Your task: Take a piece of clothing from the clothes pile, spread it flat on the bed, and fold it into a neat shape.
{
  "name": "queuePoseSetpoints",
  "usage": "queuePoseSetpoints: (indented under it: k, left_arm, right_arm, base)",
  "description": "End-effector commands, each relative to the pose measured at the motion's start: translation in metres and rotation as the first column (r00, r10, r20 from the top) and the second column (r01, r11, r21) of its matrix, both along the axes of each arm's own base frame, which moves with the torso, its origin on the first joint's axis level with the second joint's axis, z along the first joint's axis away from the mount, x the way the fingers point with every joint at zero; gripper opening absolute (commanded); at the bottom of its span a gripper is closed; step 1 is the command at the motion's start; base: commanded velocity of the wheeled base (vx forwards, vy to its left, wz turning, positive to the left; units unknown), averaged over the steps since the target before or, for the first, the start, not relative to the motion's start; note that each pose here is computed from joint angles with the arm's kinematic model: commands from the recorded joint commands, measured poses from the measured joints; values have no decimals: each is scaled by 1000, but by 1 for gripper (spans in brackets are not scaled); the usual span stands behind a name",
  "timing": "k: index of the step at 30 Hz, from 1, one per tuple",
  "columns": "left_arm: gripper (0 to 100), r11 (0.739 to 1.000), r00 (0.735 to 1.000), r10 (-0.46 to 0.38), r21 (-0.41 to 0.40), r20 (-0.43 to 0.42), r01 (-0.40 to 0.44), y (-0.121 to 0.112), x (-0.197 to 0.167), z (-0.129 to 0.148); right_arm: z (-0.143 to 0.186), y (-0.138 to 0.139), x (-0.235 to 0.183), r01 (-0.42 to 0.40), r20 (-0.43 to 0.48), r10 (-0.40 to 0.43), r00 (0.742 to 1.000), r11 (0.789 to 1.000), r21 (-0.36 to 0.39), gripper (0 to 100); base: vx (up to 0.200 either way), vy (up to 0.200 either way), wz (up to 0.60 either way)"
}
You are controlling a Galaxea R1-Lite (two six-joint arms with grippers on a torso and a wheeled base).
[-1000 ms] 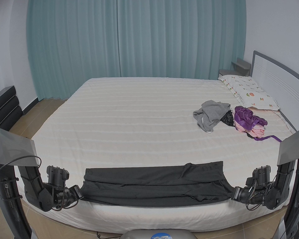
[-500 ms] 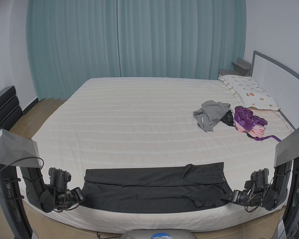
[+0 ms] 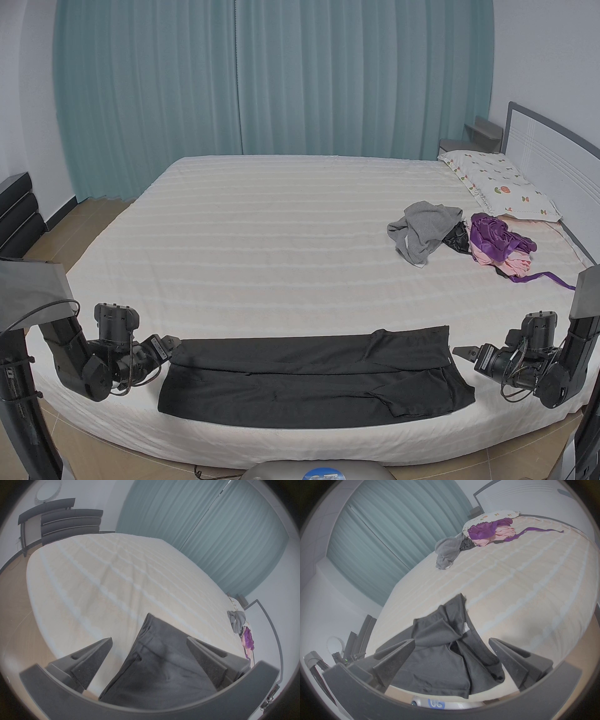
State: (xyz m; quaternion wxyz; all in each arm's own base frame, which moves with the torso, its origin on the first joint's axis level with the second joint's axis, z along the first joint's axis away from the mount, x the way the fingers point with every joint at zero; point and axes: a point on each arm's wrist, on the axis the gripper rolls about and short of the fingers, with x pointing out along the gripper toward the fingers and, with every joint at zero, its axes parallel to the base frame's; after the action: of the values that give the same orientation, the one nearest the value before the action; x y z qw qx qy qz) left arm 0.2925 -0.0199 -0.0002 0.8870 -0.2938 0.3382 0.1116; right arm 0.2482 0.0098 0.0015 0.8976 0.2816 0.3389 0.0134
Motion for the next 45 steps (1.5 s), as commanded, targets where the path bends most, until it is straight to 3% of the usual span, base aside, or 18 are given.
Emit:
queuePoseSetpoints:
  k: [1,6,7,16,24,29,33,45]
  left_arm:
    - [100,1000,1000,3,-6,-16,-3,-4,36,-22]
    - [100,1000,999,-3,1,-46,4,-7,57,-40]
    - [0,1000,999,-6,6,-51,6,-8,59,-44]
    - [0,1000,998,0,11,-69,1,-6,56,-48]
    - [0,999,999,43,-25,-16,-44,3,42,-16]
    - [0,995,997,74,-71,6,-73,1,40,-6]
    - [0,994,997,80,-74,-2,-80,2,37,-7]
    - [0,994,997,80,-72,-14,-81,3,34,-8]
  right_arm:
    - [8,-2,14,40,49,-42,998,998,45,100]
    - [1,-2,14,42,27,-43,999,998,46,100]
    - [0,-2,15,42,27,-43,999,998,46,100]
    - [-4,-1,16,37,17,-38,999,998,44,100]
    - [-5,4,25,22,25,-23,999,999,46,100]
    - [-13,18,36,1,20,-2,1000,999,47,100]
    - [-24,37,51,31,-27,-29,999,997,69,100]
    - [-39,55,76,72,-117,-73,990,997,-13,100]
  base:
    - [0,0,0]
    - [0,0,0]
    - [0,0,0]
    - [0,0,0]
    - [0,0,0]
    - [0,0,0]
    - [0,0,0]
    - [0,0,0]
